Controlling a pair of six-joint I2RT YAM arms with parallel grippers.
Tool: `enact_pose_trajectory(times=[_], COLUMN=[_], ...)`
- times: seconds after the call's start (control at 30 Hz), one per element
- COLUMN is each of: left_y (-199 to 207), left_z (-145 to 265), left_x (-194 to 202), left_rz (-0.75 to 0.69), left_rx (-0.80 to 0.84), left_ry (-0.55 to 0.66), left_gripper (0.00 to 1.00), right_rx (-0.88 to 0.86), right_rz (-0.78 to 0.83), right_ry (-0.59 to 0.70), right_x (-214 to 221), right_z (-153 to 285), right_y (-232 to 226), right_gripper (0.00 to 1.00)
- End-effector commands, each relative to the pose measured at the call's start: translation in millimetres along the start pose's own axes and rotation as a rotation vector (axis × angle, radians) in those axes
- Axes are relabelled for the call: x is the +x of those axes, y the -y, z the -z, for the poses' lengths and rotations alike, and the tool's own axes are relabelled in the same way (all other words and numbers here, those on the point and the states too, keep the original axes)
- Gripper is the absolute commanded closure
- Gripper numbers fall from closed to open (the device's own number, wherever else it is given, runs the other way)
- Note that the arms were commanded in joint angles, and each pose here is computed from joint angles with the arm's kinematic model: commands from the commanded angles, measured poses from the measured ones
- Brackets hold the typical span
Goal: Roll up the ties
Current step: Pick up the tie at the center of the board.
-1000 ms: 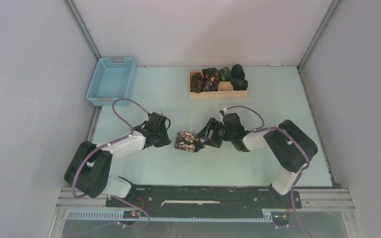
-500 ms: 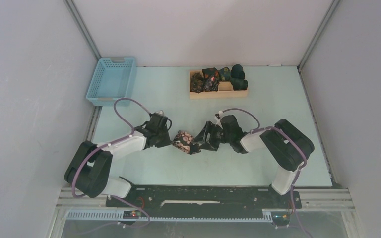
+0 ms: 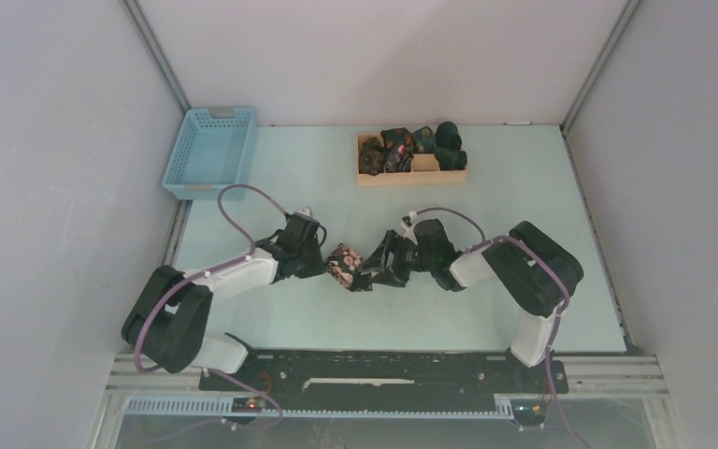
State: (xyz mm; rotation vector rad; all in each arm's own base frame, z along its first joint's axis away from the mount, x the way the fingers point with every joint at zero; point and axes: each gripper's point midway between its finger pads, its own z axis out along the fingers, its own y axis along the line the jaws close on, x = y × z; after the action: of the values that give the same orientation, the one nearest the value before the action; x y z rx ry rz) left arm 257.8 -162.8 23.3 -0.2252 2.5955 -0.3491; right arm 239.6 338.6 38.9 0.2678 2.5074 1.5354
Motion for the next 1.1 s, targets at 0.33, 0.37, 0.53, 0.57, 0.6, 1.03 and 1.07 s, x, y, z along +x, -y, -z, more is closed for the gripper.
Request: enact_pose_trajectory(times=[0.33, 0.37, 0.53, 0.57, 0.6, 1.03, 1.07], left_y=[-25, -25, -17, -14, -9, 12, 14], left_z=[32, 32, 7, 1, -5, -26, -25], left_x=[-55, -61, -87, -88, -87, -31, -26], left_rz=[-0.029, -0.031, -0.059, -0.063, -0.064, -0.034, -0.037], left_rx=[-0.126, -0.128, -0.137, -0.127, -0.108, 0.014, 0.018], left_ry=[0.161, 0.165, 0.136, 0.12, 0.105, -0.018, -0.025], left_gripper=[0.84, 0.83, 0.84, 0.85, 0.84, 0.83, 0.83], right_rx=[0.363, 0.346, 0.271, 0.272, 0.277, 0.275, 0.267], right_rz=[0.043, 0.033, 0.017, 0.014, 0.011, -0.054, -0.056], right_ry=[0.06, 0.058, 0.027, 0.03, 0.033, 0.029, 0.035], right_x=[40, 44, 54, 53, 51, 39, 36], right_z=[35, 32, 17, 17, 19, 18, 17], right_y=[57, 53, 42, 42, 43, 55, 54], right_gripper=[0.28, 0.28, 0.3, 0.3, 0.3, 0.31, 0.31])
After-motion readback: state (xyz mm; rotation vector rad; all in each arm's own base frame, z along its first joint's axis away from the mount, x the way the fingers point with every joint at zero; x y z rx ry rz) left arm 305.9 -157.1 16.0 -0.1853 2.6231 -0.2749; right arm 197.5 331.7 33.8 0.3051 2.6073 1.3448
